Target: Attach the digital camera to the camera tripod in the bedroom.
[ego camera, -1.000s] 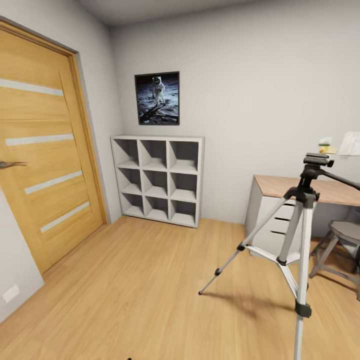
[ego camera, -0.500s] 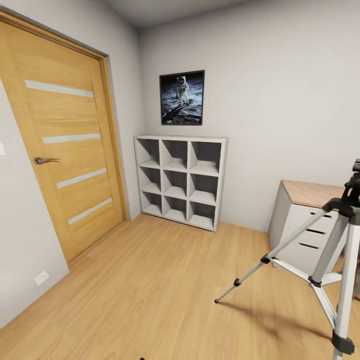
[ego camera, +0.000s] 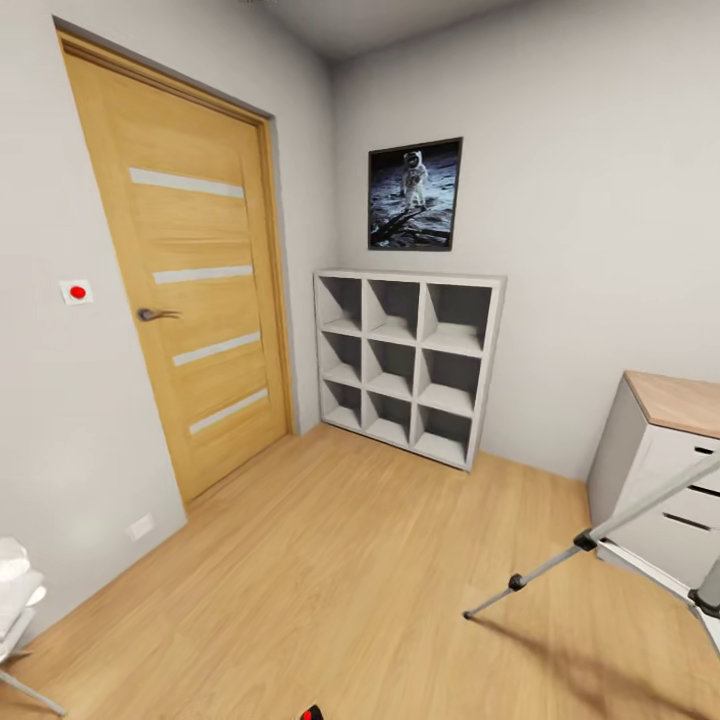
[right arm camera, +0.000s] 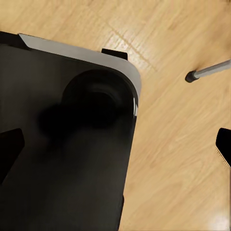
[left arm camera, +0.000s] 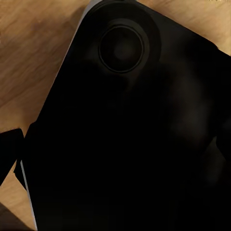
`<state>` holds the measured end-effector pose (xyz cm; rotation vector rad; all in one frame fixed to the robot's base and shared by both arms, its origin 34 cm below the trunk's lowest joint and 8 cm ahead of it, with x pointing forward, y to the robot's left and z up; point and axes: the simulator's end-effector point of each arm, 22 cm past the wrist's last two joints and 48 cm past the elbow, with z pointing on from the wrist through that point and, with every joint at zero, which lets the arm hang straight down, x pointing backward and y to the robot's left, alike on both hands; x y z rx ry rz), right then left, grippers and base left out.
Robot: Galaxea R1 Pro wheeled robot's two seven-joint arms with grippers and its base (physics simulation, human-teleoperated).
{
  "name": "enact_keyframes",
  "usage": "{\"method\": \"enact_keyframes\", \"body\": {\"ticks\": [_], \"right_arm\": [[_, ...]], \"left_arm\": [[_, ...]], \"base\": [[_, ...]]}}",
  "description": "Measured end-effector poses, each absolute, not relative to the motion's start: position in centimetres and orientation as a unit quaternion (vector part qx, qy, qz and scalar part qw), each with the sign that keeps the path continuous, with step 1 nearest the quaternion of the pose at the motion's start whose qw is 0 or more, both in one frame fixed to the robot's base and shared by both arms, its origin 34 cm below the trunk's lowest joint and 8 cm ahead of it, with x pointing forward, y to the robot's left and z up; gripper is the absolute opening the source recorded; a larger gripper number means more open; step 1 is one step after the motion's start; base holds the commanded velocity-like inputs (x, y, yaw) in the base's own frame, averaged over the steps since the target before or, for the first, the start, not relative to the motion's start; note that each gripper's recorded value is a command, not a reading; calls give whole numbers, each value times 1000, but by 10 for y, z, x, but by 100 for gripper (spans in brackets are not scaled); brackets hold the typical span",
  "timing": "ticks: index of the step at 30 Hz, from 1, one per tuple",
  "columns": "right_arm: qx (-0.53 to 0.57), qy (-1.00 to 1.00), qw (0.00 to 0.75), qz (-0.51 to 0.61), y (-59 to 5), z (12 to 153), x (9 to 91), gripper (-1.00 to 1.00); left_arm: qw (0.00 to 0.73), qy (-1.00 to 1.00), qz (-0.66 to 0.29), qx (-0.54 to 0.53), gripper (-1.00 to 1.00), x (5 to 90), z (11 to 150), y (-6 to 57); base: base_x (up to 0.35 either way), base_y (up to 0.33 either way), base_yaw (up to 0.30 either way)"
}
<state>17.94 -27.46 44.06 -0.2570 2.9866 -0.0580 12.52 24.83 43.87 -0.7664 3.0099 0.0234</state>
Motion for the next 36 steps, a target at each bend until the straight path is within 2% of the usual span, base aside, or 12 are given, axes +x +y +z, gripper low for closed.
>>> {"method": "enact_keyframes", "body": {"ticks": [9, 31, 36], "right_arm": [[-84, 994, 69, -19, -274, 440, 178, 100], [-84, 994, 69, -21, -277, 441, 178, 100], [-84, 994, 71, -21, -277, 441, 179, 100]], "left_arm": [[18, 969, 7, -245, 100, 125, 439, 248], [18, 970, 7, -242, 100, 125, 439, 248], [18, 970, 7, -241, 100, 125, 439, 248]], "base": [[0, 0, 213], [2, 0, 9], [114, -122, 0]]}}
